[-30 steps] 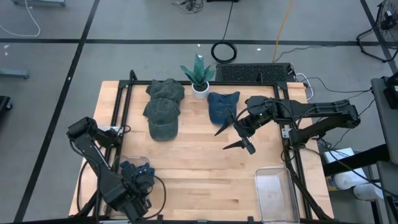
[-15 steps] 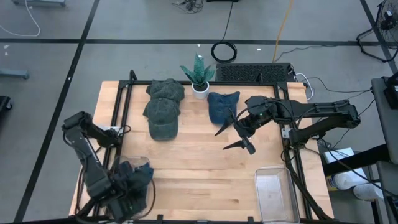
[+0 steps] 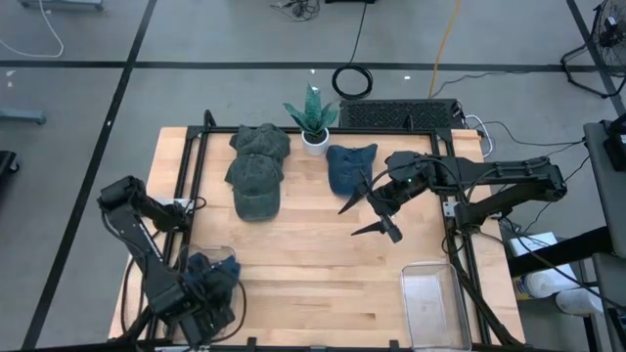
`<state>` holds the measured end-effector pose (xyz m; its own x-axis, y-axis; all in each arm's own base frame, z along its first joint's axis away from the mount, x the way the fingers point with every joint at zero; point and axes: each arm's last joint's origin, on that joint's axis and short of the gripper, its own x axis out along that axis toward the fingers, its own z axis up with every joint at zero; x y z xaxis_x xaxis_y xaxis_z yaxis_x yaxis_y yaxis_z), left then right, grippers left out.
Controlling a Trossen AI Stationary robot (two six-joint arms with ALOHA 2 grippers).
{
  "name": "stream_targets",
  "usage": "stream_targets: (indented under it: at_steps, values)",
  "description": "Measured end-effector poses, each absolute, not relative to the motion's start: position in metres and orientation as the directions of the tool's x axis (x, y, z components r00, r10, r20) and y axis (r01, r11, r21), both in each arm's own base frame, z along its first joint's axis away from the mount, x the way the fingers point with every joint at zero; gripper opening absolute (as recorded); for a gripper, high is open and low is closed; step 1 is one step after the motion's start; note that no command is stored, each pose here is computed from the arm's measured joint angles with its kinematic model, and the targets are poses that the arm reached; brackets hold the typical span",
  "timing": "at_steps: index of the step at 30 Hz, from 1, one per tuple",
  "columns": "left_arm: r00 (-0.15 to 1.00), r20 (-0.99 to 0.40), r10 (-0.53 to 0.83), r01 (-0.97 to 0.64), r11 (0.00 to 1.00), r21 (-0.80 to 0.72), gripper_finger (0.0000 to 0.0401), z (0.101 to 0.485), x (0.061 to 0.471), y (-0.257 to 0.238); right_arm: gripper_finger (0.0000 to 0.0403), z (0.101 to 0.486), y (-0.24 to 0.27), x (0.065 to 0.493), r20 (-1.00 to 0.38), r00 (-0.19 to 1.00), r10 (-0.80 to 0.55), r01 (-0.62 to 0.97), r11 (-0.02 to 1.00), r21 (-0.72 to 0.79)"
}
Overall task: Pick & Place hat
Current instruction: Put the bottom blue cap into the left transparent bin
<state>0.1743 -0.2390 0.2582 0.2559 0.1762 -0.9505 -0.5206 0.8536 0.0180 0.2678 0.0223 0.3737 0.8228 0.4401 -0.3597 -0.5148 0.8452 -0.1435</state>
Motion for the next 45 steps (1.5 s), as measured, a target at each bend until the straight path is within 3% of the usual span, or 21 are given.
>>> stream_targets:
  at_steps: [9,20,34,38,45]
  values:
    - [0.111,-0.964,0.242,-0.612,0.781,0.126,0.0136,0.221,0.162,-0.225,0.0254,0.374,0.022,0.268,-0.360,0.823,0.440,-0.515,0.844,-0.146]
    - [0.129,-0.973,0.192,-0.555,0.827,0.090,0.0136,0.194,0.162,-0.223,0.0254,0.374,0.022,0.268,-0.361,0.822,0.440,-0.516,0.845,-0.144]
    - [0.050,-0.975,0.217,-0.590,0.794,0.147,0.0136,0.264,0.173,-0.216,0.0254,0.374,0.022,0.268,-0.359,0.823,0.440,-0.515,0.845,-0.145]
    - [-0.009,-0.995,0.101,-0.709,0.701,0.077,0.0136,0.276,0.169,-0.225,0.0254,0.374,0.022,0.268,-0.359,0.823,0.440,-0.515,0.845,-0.143]
    - [-0.212,-0.976,0.039,-0.885,0.415,0.209,0.0136,0.263,0.143,-0.236,0.0254,0.374,0.022,0.268,-0.361,0.822,0.440,-0.515,0.845,-0.142]
